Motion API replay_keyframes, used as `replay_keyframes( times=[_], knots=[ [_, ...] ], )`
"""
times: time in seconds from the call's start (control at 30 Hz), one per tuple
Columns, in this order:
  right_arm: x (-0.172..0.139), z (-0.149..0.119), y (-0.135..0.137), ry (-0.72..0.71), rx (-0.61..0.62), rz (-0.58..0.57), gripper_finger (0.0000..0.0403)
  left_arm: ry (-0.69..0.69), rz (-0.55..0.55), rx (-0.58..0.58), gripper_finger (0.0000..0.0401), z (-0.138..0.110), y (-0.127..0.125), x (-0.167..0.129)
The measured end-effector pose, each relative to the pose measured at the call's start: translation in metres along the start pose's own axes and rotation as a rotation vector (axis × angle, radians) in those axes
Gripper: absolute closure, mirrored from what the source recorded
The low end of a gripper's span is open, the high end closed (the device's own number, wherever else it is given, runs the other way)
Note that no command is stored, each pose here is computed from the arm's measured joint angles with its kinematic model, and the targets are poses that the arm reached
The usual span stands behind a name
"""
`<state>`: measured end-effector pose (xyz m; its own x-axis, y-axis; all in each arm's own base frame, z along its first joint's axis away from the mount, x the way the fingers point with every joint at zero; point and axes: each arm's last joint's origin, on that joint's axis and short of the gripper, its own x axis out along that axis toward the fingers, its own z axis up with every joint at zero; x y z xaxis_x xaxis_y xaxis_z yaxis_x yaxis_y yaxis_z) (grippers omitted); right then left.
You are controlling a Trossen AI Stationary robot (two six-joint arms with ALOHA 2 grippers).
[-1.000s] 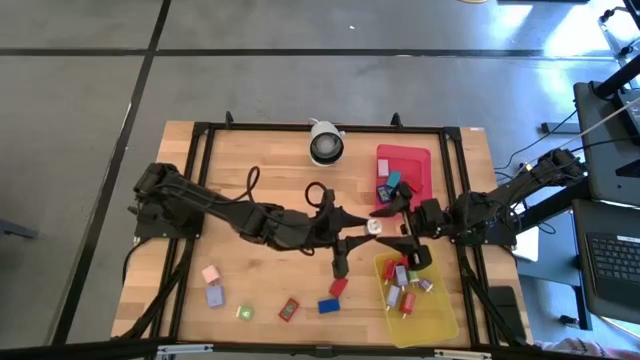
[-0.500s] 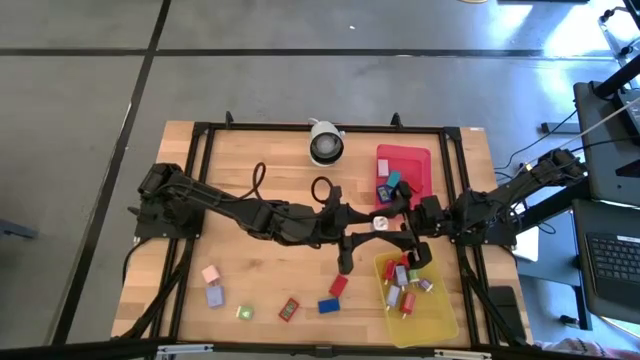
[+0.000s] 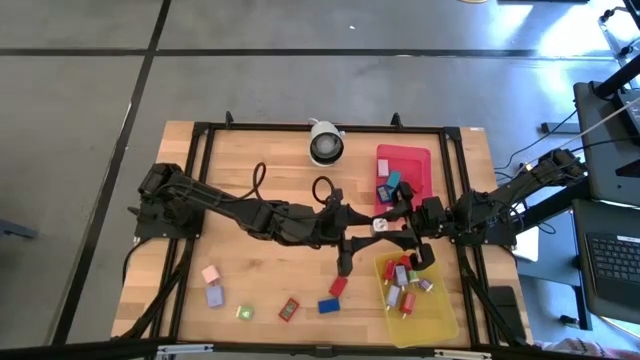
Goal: Pick & Place Office items
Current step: Put the blue charger adapter into the pink bin
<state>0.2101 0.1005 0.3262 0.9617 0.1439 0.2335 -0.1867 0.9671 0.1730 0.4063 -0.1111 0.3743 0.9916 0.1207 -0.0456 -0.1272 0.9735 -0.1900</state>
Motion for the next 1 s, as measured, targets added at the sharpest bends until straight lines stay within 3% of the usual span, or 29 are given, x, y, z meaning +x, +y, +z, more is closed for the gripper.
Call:
replay_keyframes(
  times=[0.27, 0.4, 0.57, 0.73, 0.9, 1.0],
  knots=[
    [-0.003, 0.002, -0.001, 0.0, -0.025, -0.032, 0.026, 0.013, -0.05, -0.012, 0.0156, -0.001, -0.005, -0.001],
    [-0.011, 0.008, -0.005, 0.021, -0.03, -0.062, 0.026, 0.019, -0.006, -0.001, 0.0133, -0.004, -0.007, -0.003],
    [-0.026, 0.014, -0.008, 0.095, 0.131, -0.032, 0.026, 0.052, 0.083, 0.027, 0.0126, -0.009, -0.006, -0.005],
    [-0.039, 0.0, -0.008, 0.346, 0.373, 0.044, 0.0258, 0.103, 0.114, 0.013, 0.0125, -0.014, -0.003, -0.005],
    [-0.054, -0.032, 0.001, 0.779, 0.69, 0.034, 0.0257, 0.142, 0.113, -0.001, 0.0127, -0.019, -0.005, -0.007],
    [-0.063, -0.053, 0.01, 1.029, 0.806, -0.036, 0.0257, 0.139, 0.109, -0.002, 0.0127, -0.019, -0.008, -0.008]
  ],
)
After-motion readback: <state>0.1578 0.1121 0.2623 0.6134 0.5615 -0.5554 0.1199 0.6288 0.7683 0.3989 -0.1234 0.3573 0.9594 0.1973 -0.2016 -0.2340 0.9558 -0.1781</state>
